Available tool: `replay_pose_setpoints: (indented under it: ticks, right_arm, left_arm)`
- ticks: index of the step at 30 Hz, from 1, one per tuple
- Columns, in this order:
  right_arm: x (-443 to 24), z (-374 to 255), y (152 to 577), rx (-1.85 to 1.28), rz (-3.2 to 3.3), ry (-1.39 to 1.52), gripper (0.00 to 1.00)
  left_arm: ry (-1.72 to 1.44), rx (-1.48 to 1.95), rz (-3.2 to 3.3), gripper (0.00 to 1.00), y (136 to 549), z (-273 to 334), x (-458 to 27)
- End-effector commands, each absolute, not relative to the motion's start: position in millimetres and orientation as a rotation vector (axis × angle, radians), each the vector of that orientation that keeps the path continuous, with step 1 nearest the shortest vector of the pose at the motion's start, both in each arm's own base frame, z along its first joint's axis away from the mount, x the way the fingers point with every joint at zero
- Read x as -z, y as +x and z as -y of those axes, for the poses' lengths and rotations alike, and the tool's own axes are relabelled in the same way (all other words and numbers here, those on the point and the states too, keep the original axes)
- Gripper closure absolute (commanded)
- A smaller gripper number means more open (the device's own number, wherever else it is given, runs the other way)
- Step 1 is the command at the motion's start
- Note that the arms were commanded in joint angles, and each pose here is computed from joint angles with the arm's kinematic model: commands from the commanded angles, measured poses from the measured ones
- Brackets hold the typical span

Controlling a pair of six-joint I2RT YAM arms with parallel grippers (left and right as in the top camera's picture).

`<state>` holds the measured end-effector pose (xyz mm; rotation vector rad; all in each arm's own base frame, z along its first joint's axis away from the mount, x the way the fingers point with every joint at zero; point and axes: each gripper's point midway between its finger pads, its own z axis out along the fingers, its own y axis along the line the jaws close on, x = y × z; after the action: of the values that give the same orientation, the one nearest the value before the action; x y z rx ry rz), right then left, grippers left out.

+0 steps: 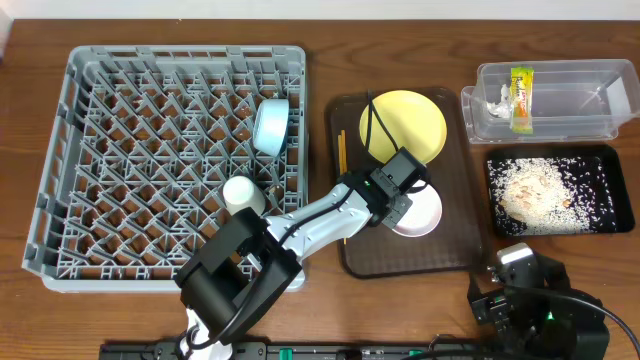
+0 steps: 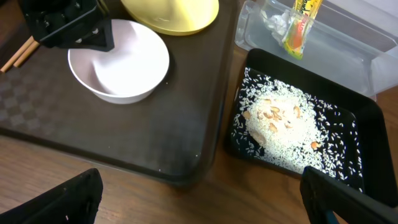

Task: Sort waste into correct bins and load items into the dishwasher
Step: 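Lift the pink bowl and carry it left over the dish rack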

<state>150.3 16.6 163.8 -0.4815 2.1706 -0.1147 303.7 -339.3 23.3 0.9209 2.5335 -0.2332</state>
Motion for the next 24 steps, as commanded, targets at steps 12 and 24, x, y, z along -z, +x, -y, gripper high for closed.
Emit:
replay_pose_setpoints:
  ticks: [12, 24]
  right_arm:
    - [-162.8, -16.9, 149.7, 0.113, -2.173, -0.487, 0.01]
    - [-162.8, -17.0, 149.7, 0.113, -2.173, -0.487, 0.01]
  left_arm:
    - [0.880, 0.223, -2.546, 0.94, 315.7, 332.7, -22.6]
    - [0.474, -0.002, -2.294, 0.94, 390.6, 259.2, -146.4]
